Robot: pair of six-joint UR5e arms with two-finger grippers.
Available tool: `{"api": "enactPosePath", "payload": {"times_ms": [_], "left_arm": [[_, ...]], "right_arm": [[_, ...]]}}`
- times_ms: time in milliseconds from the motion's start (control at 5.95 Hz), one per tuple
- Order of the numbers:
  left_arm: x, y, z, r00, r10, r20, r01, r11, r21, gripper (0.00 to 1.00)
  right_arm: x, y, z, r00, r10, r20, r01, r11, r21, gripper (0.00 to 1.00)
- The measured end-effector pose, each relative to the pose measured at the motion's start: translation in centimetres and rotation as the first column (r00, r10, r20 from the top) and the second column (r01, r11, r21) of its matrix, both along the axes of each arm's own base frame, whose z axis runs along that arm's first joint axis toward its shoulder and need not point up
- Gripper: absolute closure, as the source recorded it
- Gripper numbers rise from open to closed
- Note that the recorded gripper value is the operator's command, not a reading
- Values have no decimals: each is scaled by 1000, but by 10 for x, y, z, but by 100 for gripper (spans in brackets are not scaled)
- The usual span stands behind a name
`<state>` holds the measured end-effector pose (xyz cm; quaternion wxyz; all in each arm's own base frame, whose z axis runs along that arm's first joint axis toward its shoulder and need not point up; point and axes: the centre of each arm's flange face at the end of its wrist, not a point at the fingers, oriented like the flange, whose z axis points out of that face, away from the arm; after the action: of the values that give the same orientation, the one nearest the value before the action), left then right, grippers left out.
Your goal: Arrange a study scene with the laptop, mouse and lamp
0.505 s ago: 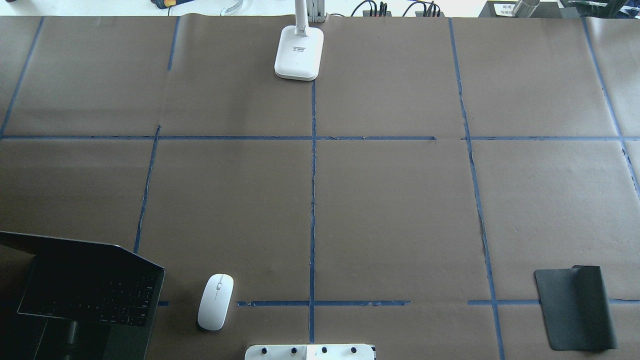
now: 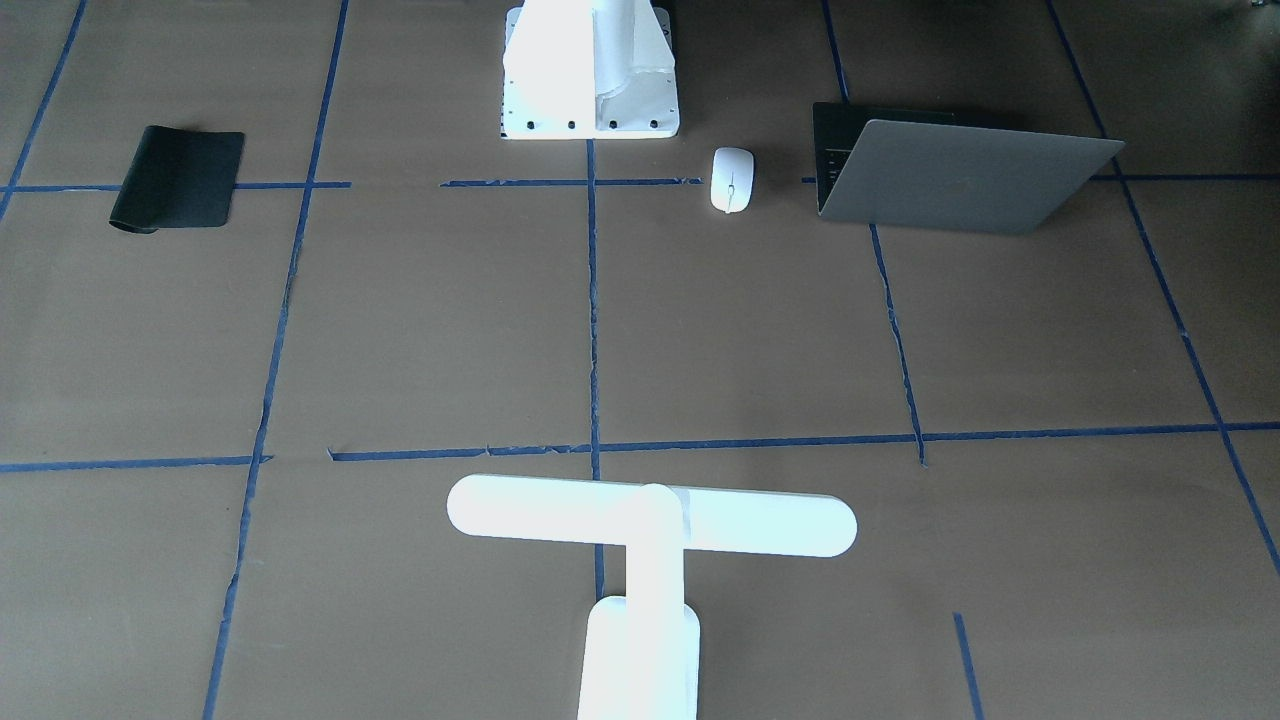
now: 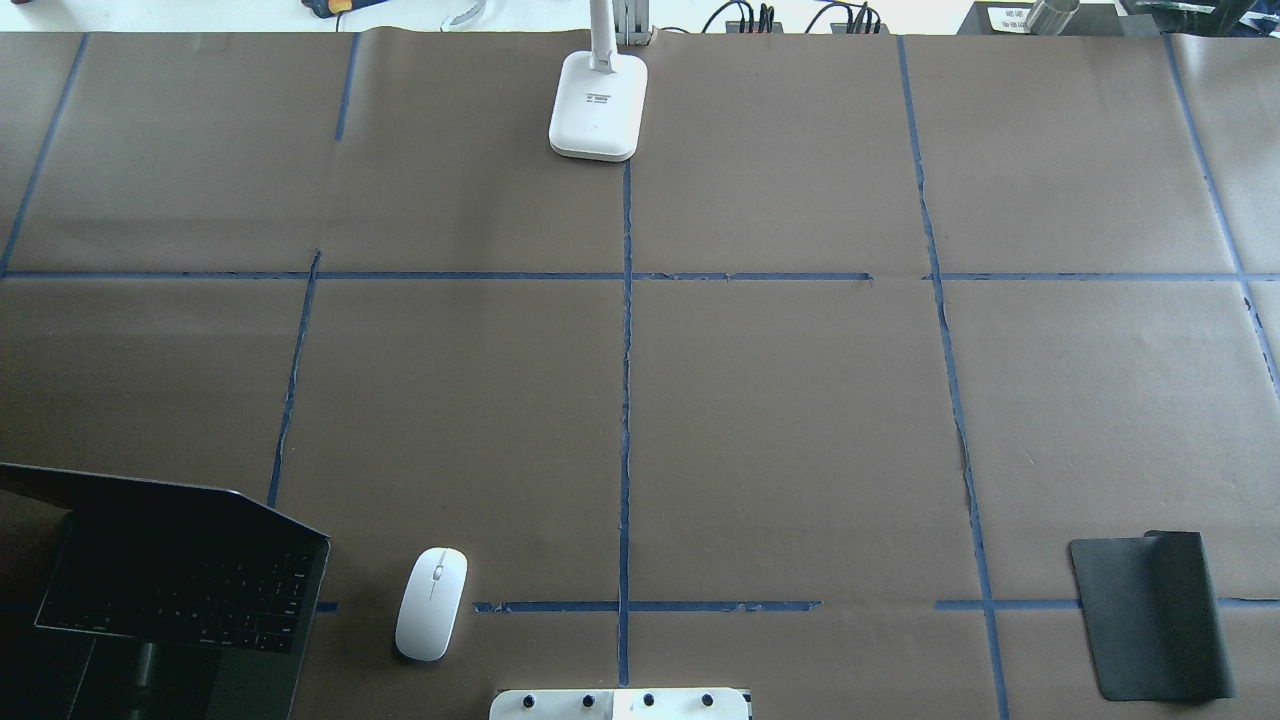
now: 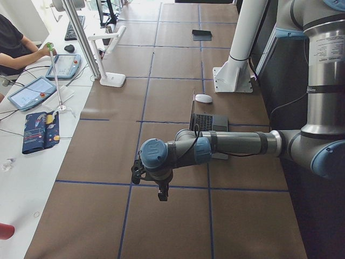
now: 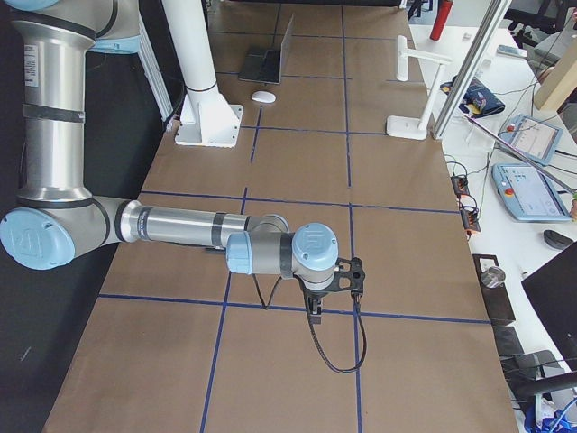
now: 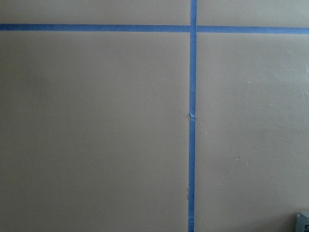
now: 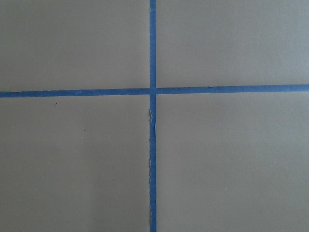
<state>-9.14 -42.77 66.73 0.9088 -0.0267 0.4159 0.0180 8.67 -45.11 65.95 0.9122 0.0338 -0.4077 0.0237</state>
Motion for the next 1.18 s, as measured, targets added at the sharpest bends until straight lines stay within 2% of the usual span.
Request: {"api": "enactPosePath", "payload": {"times_ms": [841, 1177], "left_arm": [[0, -7, -7, 1000, -2, 1, 2, 1000, 25, 0], [-1, -11, -19, 999, -36, 6, 36, 999, 11, 0]], "right_arm": [[0, -1, -1, 1000, 4, 2, -4, 1000, -2, 0], [0, -2, -2, 1000, 6, 3, -6, 1000, -3, 0]]}}
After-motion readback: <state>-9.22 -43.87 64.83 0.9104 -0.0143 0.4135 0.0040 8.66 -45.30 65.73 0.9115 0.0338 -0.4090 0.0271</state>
